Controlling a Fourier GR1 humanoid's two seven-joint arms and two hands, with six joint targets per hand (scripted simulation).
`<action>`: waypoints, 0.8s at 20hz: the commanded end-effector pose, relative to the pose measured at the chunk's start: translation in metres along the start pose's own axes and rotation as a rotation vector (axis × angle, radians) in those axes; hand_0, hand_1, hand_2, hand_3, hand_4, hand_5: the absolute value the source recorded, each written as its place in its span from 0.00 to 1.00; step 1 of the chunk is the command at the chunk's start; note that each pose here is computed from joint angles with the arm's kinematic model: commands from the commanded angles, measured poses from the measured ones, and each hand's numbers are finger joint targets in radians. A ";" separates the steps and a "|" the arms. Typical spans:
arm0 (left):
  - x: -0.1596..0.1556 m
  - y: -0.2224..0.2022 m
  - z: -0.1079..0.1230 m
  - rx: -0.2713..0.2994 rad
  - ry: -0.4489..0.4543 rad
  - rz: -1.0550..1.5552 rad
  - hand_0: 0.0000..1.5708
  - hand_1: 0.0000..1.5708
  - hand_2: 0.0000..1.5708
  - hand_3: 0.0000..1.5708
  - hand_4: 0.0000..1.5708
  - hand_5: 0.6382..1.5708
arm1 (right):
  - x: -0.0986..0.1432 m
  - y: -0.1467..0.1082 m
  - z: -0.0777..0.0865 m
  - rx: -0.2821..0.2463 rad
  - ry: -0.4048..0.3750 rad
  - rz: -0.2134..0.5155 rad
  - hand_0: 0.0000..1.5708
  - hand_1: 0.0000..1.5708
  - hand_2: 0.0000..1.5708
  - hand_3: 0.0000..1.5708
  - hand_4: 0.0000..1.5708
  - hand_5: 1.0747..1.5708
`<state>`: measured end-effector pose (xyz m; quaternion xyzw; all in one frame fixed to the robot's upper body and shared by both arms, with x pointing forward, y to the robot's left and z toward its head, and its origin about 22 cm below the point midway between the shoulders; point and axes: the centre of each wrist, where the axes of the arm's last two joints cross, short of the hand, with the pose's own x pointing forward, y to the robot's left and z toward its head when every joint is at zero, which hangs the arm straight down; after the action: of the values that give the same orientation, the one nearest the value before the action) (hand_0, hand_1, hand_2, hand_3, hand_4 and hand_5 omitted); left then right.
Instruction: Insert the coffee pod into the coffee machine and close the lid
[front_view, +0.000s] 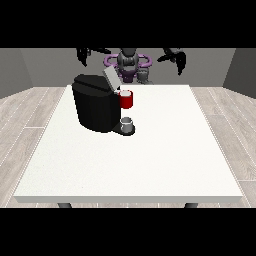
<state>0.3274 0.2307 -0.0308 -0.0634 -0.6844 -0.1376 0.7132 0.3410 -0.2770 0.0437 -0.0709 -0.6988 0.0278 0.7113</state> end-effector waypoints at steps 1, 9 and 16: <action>0.014 -0.010 -0.002 -0.027 -0.085 -0.026 0.00 0.00 0.00 0.00 0.21 1.00 | 0.026 -0.005 -0.024 -0.027 -0.026 -0.092 0.00 0.00 0.00 0.00 0.12 1.00; 0.032 0.026 0.028 0.057 -0.108 -0.030 0.00 0.00 0.00 0.00 0.22 1.00 | 0.015 0.020 -0.024 0.059 0.045 -0.079 0.00 0.00 0.00 0.00 0.04 1.00; 0.046 0.009 0.032 0.066 -0.168 -0.062 0.00 0.00 0.00 0.00 0.24 1.00 | 0.036 0.043 -0.042 0.099 -0.035 -0.077 0.00 0.00 0.00 0.00 0.00 1.00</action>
<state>0.3068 0.2427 0.0124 -0.0405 -0.7347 -0.1302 0.6645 0.3773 -0.2455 0.0630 -0.0196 -0.6992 0.0293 0.7141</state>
